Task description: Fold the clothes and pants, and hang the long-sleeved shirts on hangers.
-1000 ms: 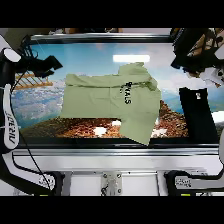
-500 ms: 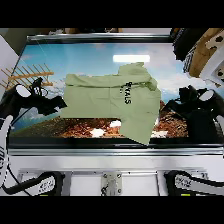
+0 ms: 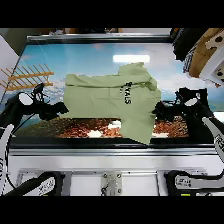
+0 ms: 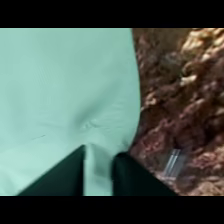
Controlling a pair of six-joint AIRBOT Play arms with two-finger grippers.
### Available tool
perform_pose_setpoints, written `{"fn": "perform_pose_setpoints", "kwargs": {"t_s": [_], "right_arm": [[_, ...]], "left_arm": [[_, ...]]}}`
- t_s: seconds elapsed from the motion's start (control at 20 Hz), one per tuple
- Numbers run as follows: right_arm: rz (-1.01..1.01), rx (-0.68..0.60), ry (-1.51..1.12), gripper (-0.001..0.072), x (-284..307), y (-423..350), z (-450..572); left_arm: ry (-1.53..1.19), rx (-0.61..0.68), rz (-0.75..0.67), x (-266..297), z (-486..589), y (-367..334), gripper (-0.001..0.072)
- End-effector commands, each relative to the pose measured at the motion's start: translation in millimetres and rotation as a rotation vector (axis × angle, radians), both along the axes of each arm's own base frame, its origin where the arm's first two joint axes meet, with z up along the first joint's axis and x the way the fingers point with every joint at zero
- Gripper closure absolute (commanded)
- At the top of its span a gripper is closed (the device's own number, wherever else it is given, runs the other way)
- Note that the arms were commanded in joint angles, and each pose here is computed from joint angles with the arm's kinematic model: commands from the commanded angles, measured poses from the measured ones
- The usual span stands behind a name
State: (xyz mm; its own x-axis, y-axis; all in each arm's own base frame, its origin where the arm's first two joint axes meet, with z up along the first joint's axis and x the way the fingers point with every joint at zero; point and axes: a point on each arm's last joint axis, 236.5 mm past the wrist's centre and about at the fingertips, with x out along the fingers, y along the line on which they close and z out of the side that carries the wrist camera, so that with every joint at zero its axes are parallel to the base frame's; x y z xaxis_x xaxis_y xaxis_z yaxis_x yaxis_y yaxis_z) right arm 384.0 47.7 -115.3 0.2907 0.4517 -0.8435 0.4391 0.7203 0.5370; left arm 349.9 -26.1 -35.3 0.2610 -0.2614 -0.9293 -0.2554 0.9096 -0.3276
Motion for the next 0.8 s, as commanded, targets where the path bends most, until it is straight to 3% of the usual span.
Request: {"fn": "perform_pose_setpoints", "kwargs": {"t_s": [0.0,0.25,0.45,0.6,0.75], "right_arm": [[-0.013,-0.005,-0.023,0.0695,7,3,-1],[-0.001,-0.002,-0.022,0.0696,5,4,0],[0.025,-0.01,-0.034,0.0695,5,5,0],[0.024,-0.011,-0.035,0.0696,5,5,0],[0.024,-0.011,-0.035,0.0696,5,5,0]], "left_arm": [[-0.014,0.004,0.056,6,0,4,0.0092],[0.042,0.0,0.341,-8,-41,25,0.0092],[0.01,-0.121,0.64,-3,-61,40,0.0091],[-0.021,-0.177,0.719,8,-65,42,0.0092],[0.006,-0.186,0.7,20,-72,33,0.0091]]}}
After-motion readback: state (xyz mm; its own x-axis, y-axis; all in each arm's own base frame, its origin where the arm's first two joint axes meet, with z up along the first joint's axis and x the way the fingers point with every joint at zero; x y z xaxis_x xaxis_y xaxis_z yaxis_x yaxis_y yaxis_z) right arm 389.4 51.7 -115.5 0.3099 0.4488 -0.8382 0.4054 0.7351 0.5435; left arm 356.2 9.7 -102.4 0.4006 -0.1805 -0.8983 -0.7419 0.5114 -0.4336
